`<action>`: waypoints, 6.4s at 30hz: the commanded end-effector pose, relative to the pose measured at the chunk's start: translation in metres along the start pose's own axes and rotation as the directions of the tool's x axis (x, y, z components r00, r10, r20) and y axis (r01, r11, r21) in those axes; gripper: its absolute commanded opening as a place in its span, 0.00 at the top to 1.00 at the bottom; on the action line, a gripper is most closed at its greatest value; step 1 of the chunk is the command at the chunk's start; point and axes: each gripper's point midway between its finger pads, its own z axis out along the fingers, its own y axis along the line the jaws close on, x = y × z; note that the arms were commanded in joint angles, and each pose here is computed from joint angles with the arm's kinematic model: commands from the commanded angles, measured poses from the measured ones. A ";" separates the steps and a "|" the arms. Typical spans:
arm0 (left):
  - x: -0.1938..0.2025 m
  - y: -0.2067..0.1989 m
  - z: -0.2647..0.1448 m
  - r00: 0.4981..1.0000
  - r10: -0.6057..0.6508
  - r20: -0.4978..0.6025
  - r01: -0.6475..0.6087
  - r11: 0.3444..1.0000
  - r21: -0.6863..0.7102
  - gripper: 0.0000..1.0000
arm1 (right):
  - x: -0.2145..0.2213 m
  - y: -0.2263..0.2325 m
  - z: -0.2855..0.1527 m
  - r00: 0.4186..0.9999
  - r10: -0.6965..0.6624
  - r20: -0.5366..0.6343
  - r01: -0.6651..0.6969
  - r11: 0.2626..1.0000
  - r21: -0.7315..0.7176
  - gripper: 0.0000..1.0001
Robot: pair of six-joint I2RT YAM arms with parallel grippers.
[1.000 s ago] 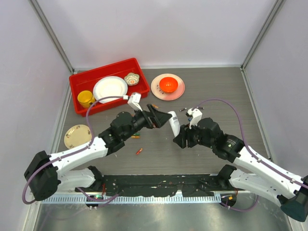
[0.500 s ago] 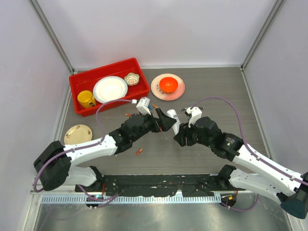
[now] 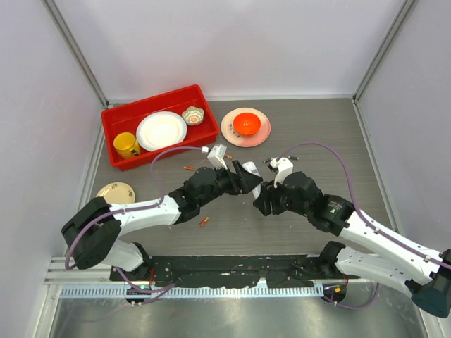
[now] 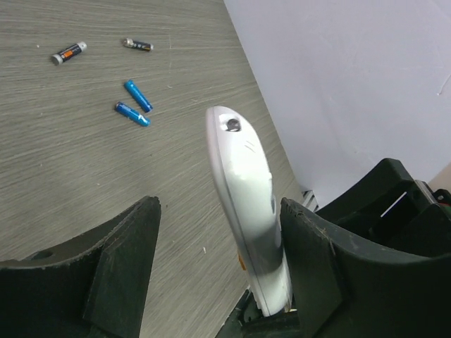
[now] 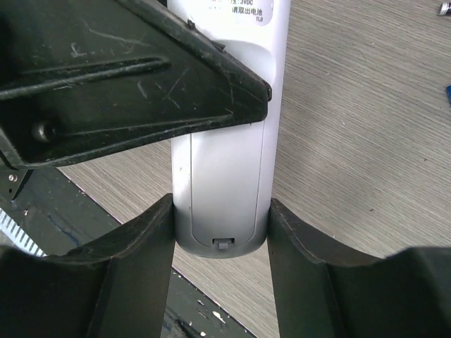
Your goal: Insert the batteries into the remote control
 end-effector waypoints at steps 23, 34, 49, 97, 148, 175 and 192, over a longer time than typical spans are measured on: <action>-0.015 -0.031 0.007 0.999 0.012 0.040 -0.016 0.994 0.108 1.00 | -0.023 0.013 0.000 0.998 -0.021 0.067 0.022 1.000 -0.017 0.99; -0.029 -0.023 -0.014 0.984 -0.092 0.151 0.061 0.979 0.196 1.00 | -0.042 0.031 -0.018 0.987 0.081 0.137 -0.066 0.992 -0.105 0.33; -0.057 -0.019 -0.061 0.942 -0.145 0.302 0.022 0.926 0.376 1.00 | -0.044 0.034 -0.013 0.935 0.293 0.199 -0.263 0.951 -0.164 0.22; -0.040 0.115 -0.077 0.844 0.253 0.473 -0.175 0.963 -0.202 1.00 | 0.012 0.056 0.102 0.590 0.788 -0.176 -0.729 0.426 -0.536 0.45; -0.030 0.112 -0.076 0.855 0.253 0.453 -0.184 0.964 -0.191 1.00 | 0.001 0.060 0.126 0.515 0.835 -0.194 -0.749 0.328 -0.576 0.69; -0.027 0.114 -0.076 0.861 0.252 0.442 -0.185 0.964 -0.189 1.00 | -0.016 0.062 0.124 0.511 0.842 -0.171 -0.724 0.314 -0.614 0.69; -0.024 0.116 -0.074 0.859 0.281 0.428 -0.211 0.956 -0.204 1.00 | -0.024 0.068 0.122 0.515 0.838 -0.181 -0.712 0.300 -0.635 0.65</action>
